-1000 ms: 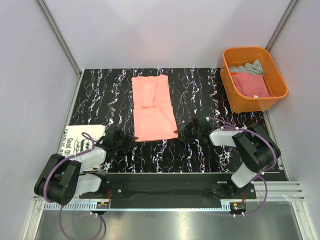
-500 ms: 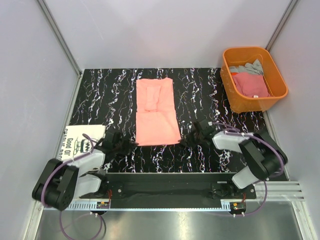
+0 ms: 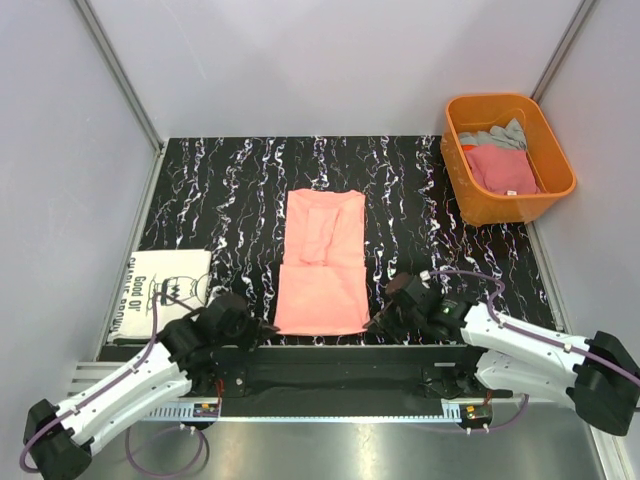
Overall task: Fold and stack the t-shirts
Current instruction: Fold the tshirt
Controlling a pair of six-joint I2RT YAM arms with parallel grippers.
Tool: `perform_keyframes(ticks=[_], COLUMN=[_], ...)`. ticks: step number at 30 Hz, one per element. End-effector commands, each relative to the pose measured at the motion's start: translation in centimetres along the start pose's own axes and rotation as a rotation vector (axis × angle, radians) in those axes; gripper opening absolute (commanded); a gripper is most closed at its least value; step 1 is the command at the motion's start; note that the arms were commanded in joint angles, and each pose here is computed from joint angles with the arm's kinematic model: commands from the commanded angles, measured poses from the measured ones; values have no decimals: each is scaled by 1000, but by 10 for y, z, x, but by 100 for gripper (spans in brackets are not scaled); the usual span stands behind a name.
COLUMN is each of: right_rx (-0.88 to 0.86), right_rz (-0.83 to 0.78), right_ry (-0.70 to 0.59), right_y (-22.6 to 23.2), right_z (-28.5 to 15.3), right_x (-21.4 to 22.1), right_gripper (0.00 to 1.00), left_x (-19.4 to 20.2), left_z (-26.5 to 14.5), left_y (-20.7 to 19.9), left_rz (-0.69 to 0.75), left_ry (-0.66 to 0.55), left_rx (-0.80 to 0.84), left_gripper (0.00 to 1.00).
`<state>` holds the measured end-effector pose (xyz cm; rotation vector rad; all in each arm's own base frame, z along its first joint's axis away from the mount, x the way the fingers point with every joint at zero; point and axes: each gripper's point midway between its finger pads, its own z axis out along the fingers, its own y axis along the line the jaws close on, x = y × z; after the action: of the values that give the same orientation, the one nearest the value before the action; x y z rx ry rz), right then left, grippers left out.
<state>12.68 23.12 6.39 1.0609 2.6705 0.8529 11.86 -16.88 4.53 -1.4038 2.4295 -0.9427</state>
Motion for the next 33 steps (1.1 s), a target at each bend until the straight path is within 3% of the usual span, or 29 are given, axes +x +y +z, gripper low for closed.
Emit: perform_keyframes(ticks=[1, 5, 6, 8, 9, 10, 16, 26, 33], right_rx=[42, 33, 25, -6, -11, -44, -108, -101, -122], right_rz=[4, -34, -45, -70, -104, -92, -137, -167, -148], right_ry=[-55, -66, -82, -128, -137, -159, -232, -174, -151], right_y=[-8, 1, 5, 21, 26, 44, 111, 186, 213], right_z=[-11, -19, -20, -27, -31, -38, -65, -42, -25], right_x=[2, 5, 3, -4, -7, -17, -82, -159, -213], right_gripper=[0, 0, 0, 0, 0, 0, 0, 0, 0], left_x=[-3, -1, 2, -6, -2, -5, -25, -99, -128], left_z=[-19, -35, -47, -50, -65, -59, -79, -50, 10], left_y=[-3, -24, -46, -62, -90, -94, -197, -308, -343], left_rz=[-18, 70, 103, 260, 303, 378, 522, 526, 551], left_ry=[-53, -87, -93, -168, -186, -216, -370, -382, -283], left_rx=[-31, -3, 47, 32, 82, 38, 131, 189, 171], left_gripper=[0, 0, 0, 0, 0, 0, 0, 0, 0])
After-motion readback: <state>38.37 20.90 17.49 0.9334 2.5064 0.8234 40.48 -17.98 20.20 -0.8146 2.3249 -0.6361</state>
